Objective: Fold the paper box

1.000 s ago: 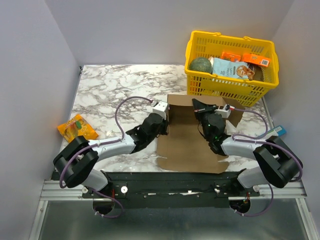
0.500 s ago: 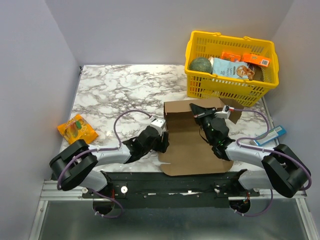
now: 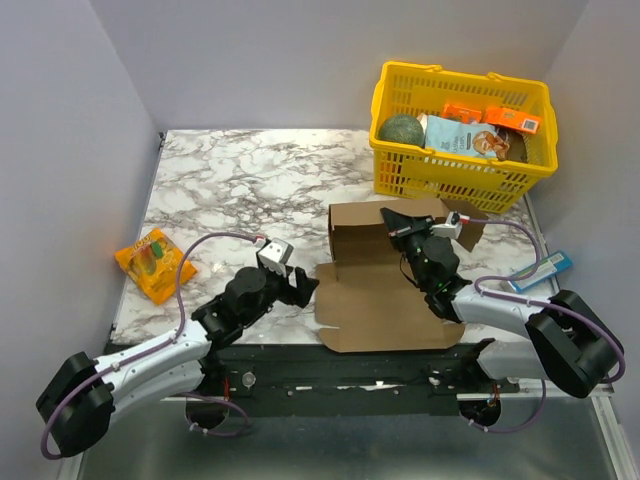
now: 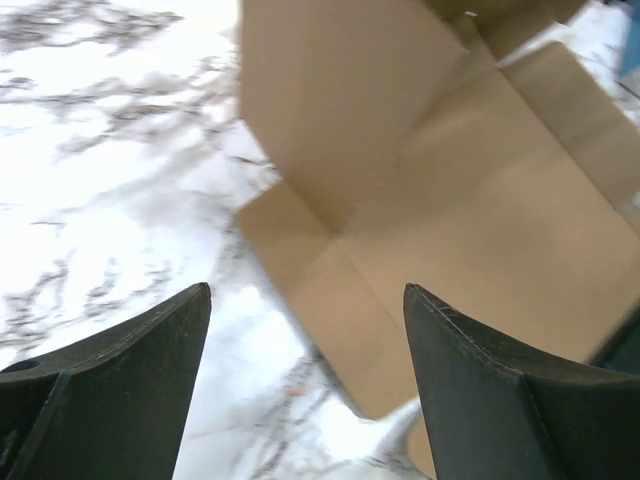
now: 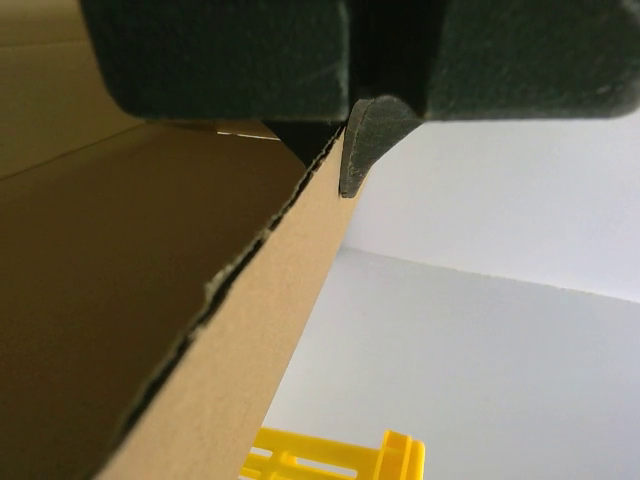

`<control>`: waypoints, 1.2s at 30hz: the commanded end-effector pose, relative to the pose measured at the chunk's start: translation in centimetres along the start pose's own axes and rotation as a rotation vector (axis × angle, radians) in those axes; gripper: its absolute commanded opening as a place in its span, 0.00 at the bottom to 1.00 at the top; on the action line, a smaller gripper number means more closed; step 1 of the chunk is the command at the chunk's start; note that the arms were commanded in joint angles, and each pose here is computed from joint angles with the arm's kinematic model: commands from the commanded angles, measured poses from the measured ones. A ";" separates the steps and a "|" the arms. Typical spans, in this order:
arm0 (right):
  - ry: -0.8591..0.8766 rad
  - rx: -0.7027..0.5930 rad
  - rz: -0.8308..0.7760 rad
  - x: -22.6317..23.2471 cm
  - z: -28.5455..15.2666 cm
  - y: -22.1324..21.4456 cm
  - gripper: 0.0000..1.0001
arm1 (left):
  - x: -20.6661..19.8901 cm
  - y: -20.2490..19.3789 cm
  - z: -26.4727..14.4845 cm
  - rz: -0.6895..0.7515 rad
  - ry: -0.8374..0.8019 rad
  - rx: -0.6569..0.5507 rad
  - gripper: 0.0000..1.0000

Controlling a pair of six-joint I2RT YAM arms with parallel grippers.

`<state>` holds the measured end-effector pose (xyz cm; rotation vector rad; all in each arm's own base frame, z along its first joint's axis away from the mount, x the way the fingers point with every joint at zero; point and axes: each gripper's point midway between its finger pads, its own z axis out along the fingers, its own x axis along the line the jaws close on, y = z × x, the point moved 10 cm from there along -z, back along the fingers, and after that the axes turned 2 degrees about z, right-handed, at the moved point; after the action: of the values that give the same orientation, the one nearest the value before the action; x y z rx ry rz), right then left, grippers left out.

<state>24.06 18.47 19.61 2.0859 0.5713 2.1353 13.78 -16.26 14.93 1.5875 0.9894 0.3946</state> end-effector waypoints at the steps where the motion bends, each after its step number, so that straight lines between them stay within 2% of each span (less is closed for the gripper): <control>1: -0.181 0.111 -0.209 -4.9 -1.5 -1.3 0.01 | 1.7 -0.1 0.9 0.060 0.113 0.002 0.84; 3: -0.181 0.112 -0.207 -4.9 -1.4 -1.4 0.01 | 1.7 0.2 1.8 0.078 0.115 0.016 0.83; 10: -0.174 0.122 -0.195 -5.0 -1.5 -1.5 0.01 | 1.1 2.4 5.9 0.150 0.067 -0.112 0.82; 17: -0.167 0.115 -0.202 -4.8 -1.7 -1.2 0.01 | 0.7 3.2 9.8 0.194 0.028 -0.156 0.81; 22: -0.163 0.113 -0.195 -4.7 -1.8 -1.1 0.01 | 0.6 3.8 10.8 0.188 0.021 -0.217 0.81; 26: -0.182 0.122 -0.173 -4.3 -1.9 -1.1 0.01 | 0.5 3.5 11.7 0.188 -0.001 -0.217 0.82; 36: -0.160 0.142 -0.135 -2.9 -2.0 -0.9 0.02 | 1.5 3.1 13.0 0.185 0.116 -0.308 0.80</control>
<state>23.23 17.98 19.94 2.1179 0.5851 2.1195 23.64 -22.92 12.12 1.5298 0.8394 0.6284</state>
